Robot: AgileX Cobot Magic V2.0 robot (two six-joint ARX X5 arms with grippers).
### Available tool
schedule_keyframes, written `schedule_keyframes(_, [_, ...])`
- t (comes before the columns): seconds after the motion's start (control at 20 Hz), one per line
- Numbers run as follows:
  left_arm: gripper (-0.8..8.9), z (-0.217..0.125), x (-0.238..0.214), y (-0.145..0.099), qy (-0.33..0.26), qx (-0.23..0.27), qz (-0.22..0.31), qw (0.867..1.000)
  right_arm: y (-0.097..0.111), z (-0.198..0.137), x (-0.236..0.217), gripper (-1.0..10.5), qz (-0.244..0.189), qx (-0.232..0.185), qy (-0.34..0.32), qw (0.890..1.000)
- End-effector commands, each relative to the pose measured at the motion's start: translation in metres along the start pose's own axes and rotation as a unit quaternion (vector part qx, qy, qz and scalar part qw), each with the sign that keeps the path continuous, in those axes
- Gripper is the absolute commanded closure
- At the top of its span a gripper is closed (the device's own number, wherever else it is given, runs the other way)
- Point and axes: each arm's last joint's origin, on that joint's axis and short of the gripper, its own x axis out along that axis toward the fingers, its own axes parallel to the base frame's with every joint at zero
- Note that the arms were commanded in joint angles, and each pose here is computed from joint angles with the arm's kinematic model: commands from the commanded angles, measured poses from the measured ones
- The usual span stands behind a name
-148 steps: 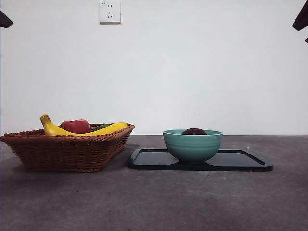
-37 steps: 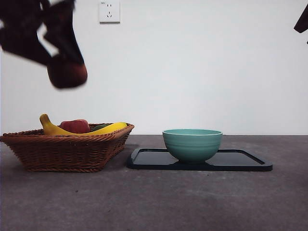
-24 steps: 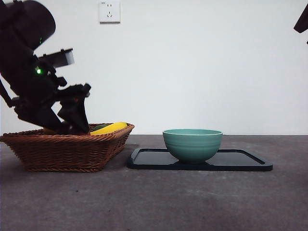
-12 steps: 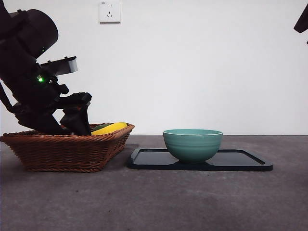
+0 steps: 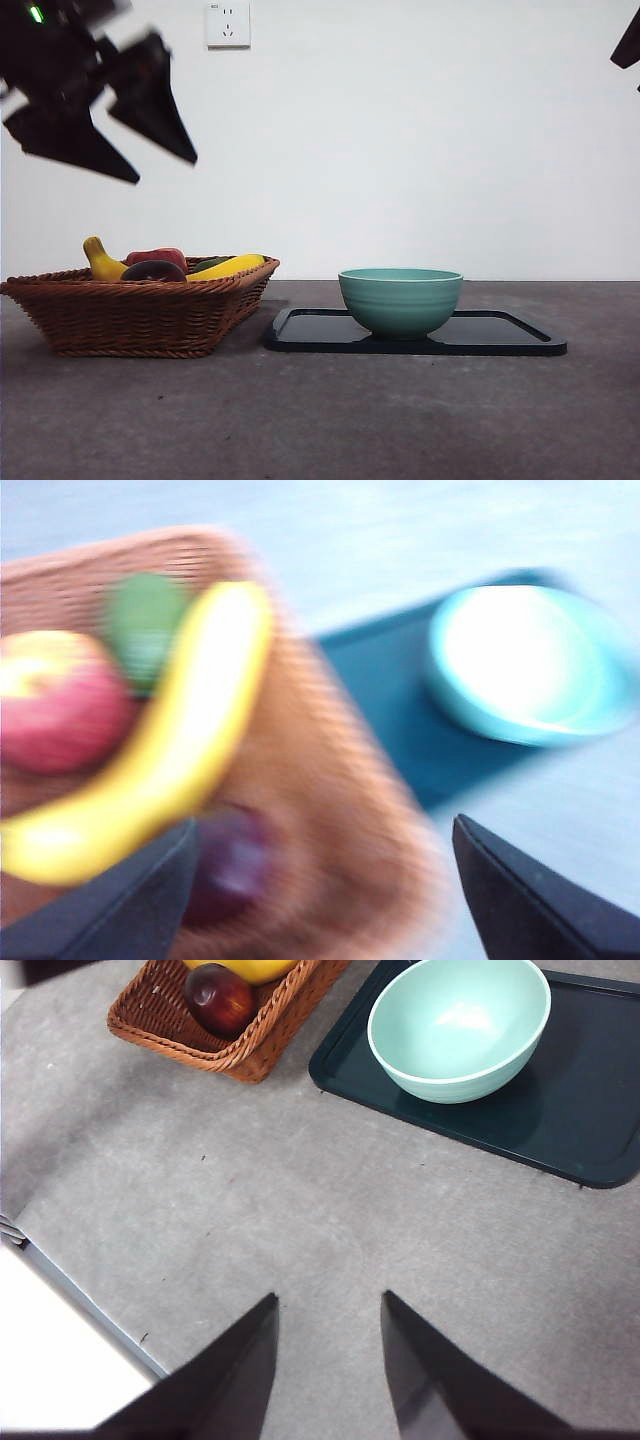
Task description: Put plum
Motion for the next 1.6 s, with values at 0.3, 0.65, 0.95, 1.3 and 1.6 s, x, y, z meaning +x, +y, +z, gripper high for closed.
schedule_keyframes(0.3, [4.08,-0.011,-0.071,-0.032,0.041,-0.015,-0.118,0.992,0.001,0.003,0.000,7.8,0.003,-0.010,-0.006,1.000])
schedule_keyframes(0.65, [4.08,-0.024,-0.110,-0.042,0.045,-0.017,-0.124,0.991,0.001,0.003,0.000,7.8,0.003,-0.009,-0.006,1.000])
schedule_keyframes(0.95, [4.08,-0.024,-0.115,-0.043,0.036,-0.013,-0.124,0.992,0.001,0.003,0.000,7.8,0.004,-0.004,-0.006,1.000])
schedule_keyframes(1.3, [4.08,-0.024,-0.115,-0.043,0.036,-0.013,-0.124,0.992,0.001,0.004,0.001,7.8,0.002,0.017,-0.009,1.000])
schedule_keyframes(1.6, [4.08,-0.024,-0.115,-0.043,0.036,-0.013,-0.124,0.992,-0.007,0.034,0.015,6.8,-0.044,0.106,-0.045,0.992])
